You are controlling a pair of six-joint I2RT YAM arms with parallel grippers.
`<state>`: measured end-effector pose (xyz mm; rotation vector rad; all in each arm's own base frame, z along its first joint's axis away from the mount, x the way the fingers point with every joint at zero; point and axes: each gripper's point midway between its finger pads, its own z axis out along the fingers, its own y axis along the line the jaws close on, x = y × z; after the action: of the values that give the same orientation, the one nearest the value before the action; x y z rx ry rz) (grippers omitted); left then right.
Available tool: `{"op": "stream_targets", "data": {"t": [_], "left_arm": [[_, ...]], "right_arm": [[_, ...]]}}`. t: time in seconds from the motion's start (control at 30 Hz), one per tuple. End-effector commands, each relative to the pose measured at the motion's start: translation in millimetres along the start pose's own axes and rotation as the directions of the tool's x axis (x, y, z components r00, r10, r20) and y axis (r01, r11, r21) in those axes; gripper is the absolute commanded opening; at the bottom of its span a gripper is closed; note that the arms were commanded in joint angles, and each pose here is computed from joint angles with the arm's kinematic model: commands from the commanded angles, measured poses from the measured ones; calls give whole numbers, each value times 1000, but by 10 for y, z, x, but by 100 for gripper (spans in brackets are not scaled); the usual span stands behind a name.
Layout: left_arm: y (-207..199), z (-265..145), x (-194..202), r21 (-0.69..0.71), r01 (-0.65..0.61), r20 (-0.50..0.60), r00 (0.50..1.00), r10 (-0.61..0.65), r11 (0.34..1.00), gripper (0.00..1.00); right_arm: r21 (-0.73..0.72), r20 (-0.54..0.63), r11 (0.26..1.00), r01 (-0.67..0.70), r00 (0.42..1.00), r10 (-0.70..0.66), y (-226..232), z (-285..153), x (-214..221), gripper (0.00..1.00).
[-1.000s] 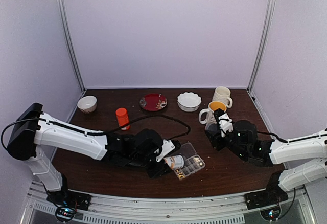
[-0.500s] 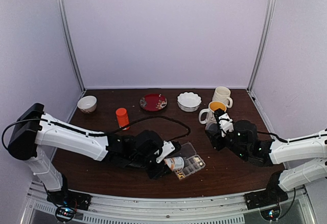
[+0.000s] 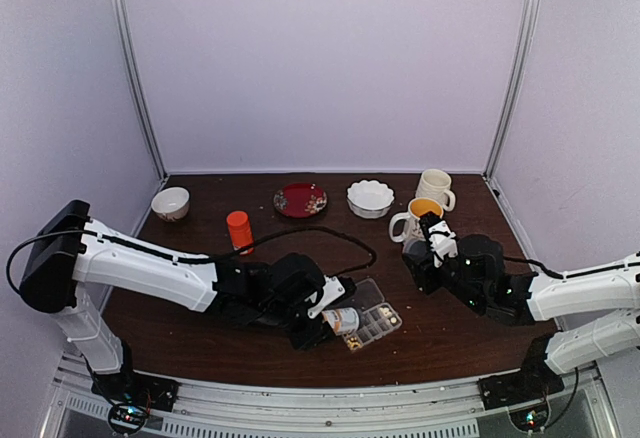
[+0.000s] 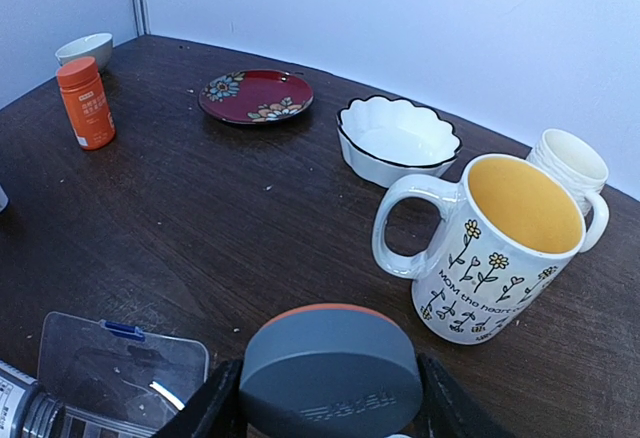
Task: Sort the pills into containers
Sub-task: Pour the pill into the compartment of the pill container.
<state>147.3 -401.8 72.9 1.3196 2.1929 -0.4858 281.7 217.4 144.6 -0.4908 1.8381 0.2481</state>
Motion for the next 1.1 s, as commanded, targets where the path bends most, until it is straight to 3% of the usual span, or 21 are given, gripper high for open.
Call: {"op": "stream_targets", "data": {"t": [0.0,0.5,0.63,0.73,0.87,1.07], "left_arm": [[-52,-76,-205,18,-1,61,998,0,1000,0],[-66,-59,-192,18,6,33,999,-6,1000,0],[-93,-167,-309,34,7,106,994,-11,999,0],[-52,-97,-201,9,-2,43,999,2,1000,0],[-113,-157,-303,37,-7,84,996,4,999,0],[-98,-124,-282,21,-9,38,999,8,1000,0]], "right_arm": [[26,36,1000,-12,999,11,-57,-12,-153,0],[25,35,1000,-15,999,14,-62,-9,-149,0],[23,35,1000,-15,999,14,-58,-7,-154,0],[22,33,1000,-14,999,14,-55,-6,-148,0],[21,35,1000,-15,999,14,-54,-6,-156,0],[23,34,1000,-15,999,15,-62,-9,-149,0]]}}
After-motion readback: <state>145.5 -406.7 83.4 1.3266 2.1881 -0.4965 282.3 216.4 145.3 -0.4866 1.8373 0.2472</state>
